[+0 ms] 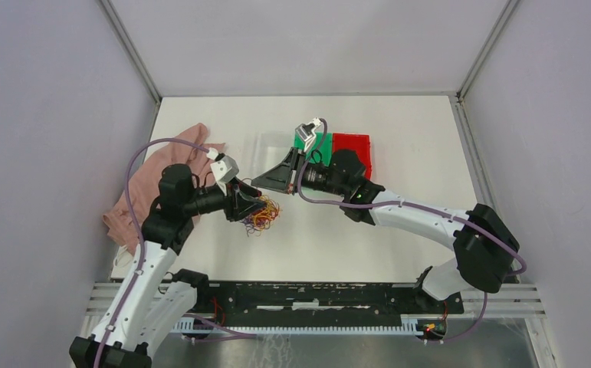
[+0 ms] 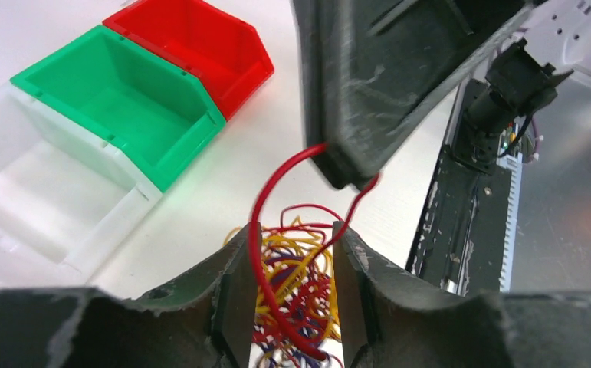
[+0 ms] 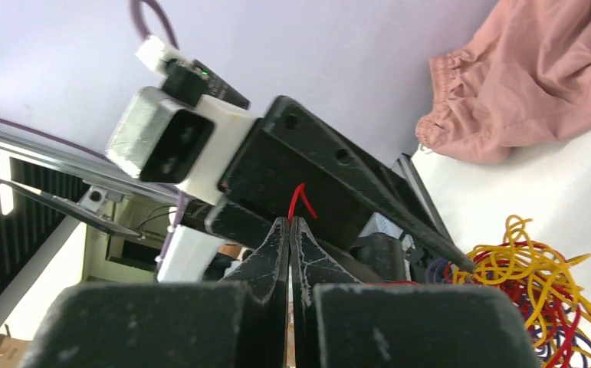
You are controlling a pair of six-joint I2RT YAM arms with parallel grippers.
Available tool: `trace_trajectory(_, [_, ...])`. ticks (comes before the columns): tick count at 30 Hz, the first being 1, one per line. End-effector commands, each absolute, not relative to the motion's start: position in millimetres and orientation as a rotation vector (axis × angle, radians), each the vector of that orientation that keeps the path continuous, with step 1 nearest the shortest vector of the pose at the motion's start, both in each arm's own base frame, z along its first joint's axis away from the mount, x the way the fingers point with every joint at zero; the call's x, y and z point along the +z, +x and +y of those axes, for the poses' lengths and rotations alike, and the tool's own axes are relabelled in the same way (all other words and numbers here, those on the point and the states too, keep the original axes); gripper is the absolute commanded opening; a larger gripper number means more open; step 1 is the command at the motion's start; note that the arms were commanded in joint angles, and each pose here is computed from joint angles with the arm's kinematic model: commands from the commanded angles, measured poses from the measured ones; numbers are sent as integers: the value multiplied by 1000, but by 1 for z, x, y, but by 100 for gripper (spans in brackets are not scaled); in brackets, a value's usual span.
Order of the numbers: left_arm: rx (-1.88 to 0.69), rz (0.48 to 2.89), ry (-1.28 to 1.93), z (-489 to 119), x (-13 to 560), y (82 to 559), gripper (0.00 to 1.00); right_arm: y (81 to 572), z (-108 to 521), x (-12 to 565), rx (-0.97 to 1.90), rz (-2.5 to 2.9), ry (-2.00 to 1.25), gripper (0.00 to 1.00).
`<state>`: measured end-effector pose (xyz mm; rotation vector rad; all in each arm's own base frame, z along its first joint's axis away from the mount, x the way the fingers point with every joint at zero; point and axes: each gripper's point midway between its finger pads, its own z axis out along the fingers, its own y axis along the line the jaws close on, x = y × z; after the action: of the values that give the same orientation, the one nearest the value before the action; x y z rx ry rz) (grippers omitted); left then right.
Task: Untangle the cables
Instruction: Untie the cable.
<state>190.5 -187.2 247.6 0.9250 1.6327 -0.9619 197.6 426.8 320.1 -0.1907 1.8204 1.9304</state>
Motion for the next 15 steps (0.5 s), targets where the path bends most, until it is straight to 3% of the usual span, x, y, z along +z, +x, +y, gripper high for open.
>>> trace_trajectory(1, [-941, 1576, 816, -189, 265, 207, 44, 191, 423, 382, 2065, 1609, -213, 0])
trace_trajectory(3, [-927, 1559, 793, -188, 269, 211, 39, 190, 425, 384, 2077, 1599, -215, 0])
trace_trajectory(9, [-1008, 1540, 817, -195, 282, 204, 4, 189, 424, 380, 2063, 1612, -214, 0])
trace_trajectory(11, [-1047, 1544, 831, -197, 285, 197, 3, 189, 424, 376, 2049, 1618, -221, 1])
trace_trajectory(12, [-1063, 1544, 833, -198, 286, 194, 3, 189, 424, 374, 2041, 1626, -225, 9])
trace_trajectory(15, [-1104, 1539, 834, -199, 291, 186, 3, 190, 418, 362, 1964, 1652, -248, 60])
